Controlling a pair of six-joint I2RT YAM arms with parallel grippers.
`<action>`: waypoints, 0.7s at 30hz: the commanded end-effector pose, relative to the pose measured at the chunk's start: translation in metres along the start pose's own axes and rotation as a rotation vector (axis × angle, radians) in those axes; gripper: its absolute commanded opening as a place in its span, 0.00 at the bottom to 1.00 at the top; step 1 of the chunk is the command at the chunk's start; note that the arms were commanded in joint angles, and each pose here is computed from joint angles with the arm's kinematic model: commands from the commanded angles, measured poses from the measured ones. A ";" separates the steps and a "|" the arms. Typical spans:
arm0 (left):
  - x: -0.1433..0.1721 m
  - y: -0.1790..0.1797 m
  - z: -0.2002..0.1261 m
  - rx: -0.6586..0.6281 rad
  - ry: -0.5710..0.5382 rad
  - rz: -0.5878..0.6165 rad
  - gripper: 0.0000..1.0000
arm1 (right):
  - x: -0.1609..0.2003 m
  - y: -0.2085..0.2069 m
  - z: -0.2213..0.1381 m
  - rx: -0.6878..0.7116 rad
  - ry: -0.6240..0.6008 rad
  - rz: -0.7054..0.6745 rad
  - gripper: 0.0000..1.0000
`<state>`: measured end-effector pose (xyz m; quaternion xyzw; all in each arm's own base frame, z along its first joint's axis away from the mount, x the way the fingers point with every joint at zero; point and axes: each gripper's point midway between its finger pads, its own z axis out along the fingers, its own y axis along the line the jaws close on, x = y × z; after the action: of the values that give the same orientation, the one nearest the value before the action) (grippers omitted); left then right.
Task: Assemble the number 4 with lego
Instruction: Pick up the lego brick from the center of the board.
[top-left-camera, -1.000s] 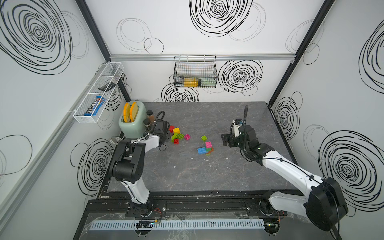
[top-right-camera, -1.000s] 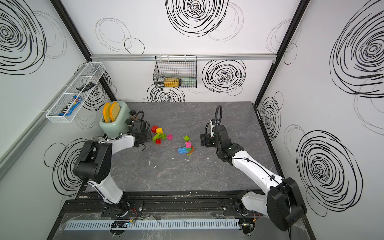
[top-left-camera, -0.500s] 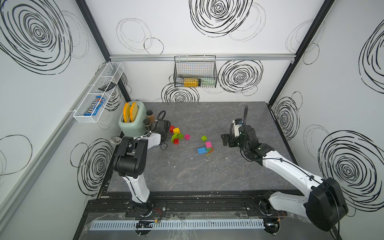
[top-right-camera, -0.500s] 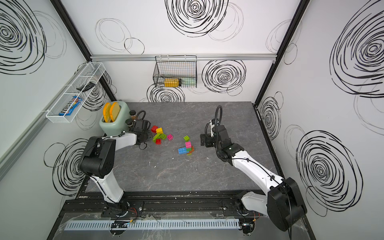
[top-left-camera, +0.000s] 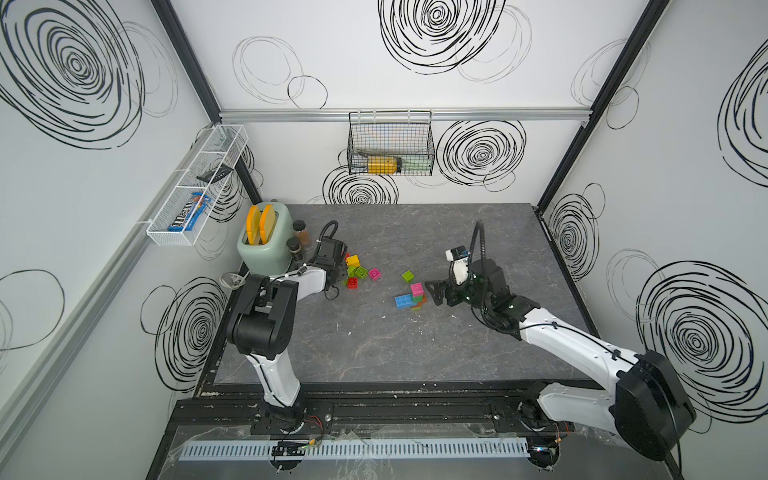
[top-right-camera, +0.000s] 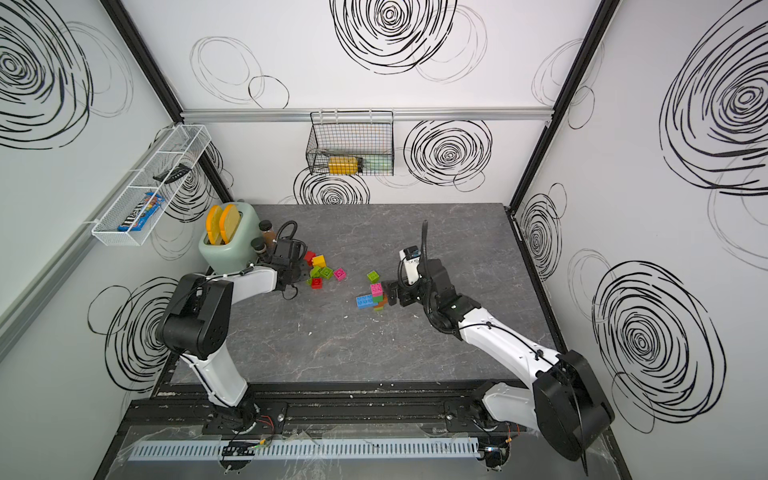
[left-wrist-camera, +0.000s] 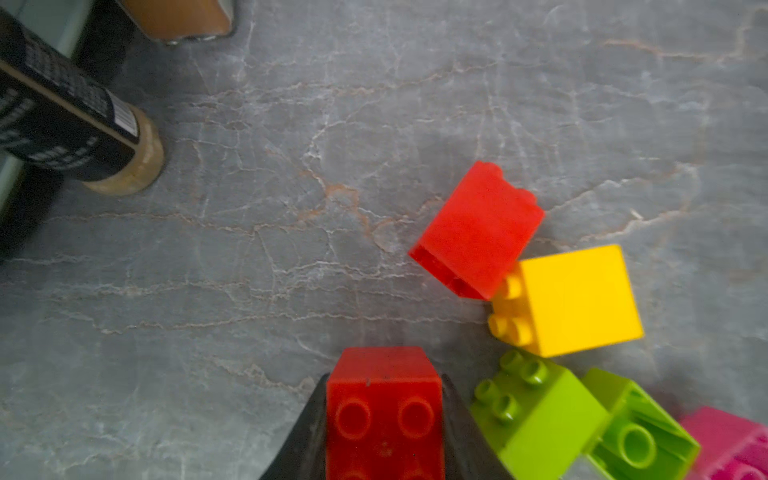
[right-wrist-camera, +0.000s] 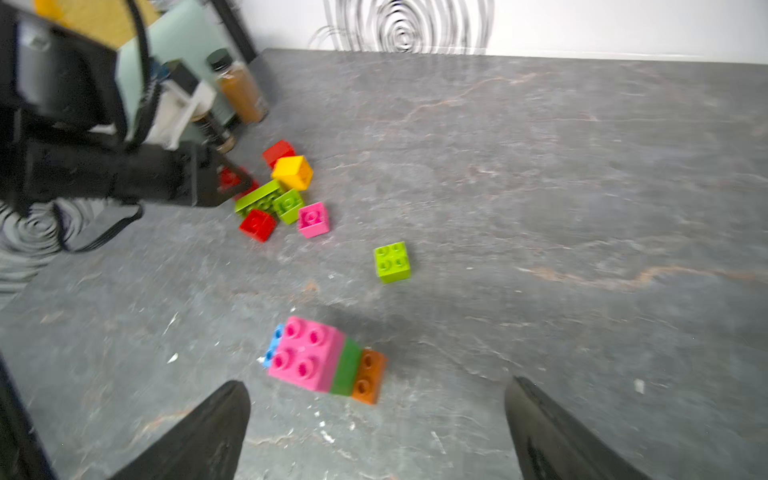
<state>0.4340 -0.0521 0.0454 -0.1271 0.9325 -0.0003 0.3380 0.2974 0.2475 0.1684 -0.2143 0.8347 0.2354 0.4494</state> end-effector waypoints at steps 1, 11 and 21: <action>-0.015 -0.015 -0.026 0.045 -0.091 0.002 0.00 | -0.004 0.018 0.014 0.027 -0.059 -0.124 1.00; -0.006 -0.043 -0.078 0.167 -0.113 0.042 0.00 | 0.020 0.014 0.052 0.078 0.019 -0.006 0.69; 0.018 -0.089 -0.118 0.375 -0.052 0.149 0.00 | 0.037 0.012 0.068 0.080 0.075 -0.109 0.45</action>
<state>0.3767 -0.1371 0.1267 -0.0193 0.9166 -0.1067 0.3849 0.3112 0.2853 0.1040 -0.2312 0.8542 0.1801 0.4294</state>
